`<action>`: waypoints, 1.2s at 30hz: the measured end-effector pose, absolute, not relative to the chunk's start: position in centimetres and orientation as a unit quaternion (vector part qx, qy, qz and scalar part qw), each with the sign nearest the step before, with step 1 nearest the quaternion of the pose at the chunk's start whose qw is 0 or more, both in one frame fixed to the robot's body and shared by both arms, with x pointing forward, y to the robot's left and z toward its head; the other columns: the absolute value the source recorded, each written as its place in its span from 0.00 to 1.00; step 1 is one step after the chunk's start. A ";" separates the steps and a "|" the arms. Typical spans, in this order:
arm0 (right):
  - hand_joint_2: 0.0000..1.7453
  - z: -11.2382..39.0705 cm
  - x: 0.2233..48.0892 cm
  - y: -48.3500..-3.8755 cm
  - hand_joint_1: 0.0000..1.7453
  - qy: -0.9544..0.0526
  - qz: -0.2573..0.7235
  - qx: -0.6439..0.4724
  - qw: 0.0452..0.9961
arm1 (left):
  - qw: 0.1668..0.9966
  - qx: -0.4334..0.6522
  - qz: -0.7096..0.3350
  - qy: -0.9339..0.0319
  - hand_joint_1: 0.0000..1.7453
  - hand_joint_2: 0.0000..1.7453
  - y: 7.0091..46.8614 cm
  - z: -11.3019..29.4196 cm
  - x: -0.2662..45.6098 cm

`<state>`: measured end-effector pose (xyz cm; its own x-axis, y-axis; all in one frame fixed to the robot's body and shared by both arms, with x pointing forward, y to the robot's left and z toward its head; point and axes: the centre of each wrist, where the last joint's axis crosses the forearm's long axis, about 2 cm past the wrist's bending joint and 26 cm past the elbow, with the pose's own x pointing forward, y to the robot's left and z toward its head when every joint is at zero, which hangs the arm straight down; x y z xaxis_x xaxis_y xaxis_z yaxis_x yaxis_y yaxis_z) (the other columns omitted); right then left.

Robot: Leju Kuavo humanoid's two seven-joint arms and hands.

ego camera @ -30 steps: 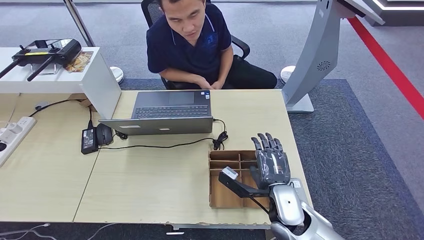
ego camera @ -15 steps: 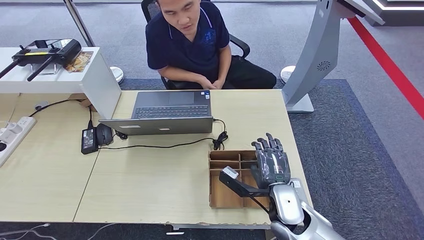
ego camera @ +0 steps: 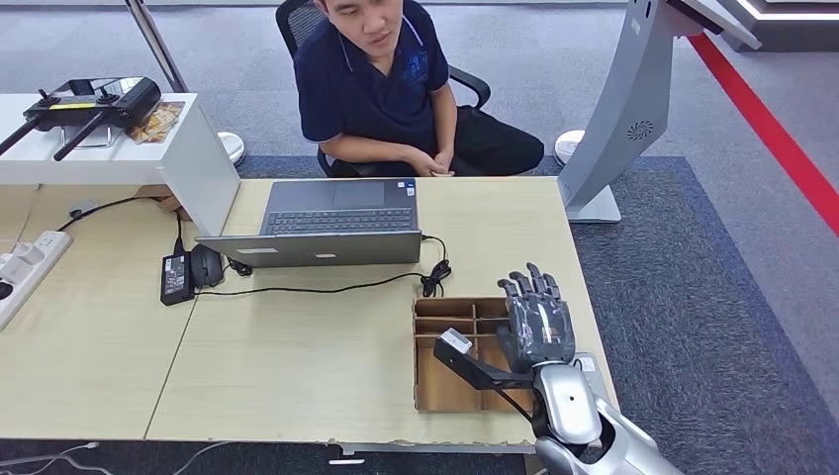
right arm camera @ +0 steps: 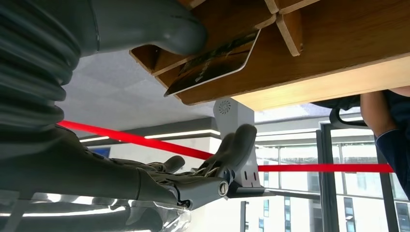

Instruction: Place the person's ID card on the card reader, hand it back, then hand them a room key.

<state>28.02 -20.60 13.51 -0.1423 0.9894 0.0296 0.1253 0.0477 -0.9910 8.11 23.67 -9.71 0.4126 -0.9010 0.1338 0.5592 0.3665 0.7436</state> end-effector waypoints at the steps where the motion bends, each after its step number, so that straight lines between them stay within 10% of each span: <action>1: 1.00 13.5 28.0 -20.6 0.95 -0.574 0.491 -0.485 0.440 | 0.780 0.313 -0.468 -0.273 0.00 0.00 23.7 -9.7 8.1; 36: 1.00 13.8 28.3 -21.2 1.00 -0.624 0.429 -0.511 0.406 | 0.770 0.313 -0.481 -0.280 0.00 0.00 23.6 -9.7 8.1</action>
<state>28.34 -21.17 13.75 -0.1477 0.9867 0.0685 0.2902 0.1094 -0.9507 8.14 23.62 -9.70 0.3803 -0.9158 0.1292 0.5657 0.3409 0.7509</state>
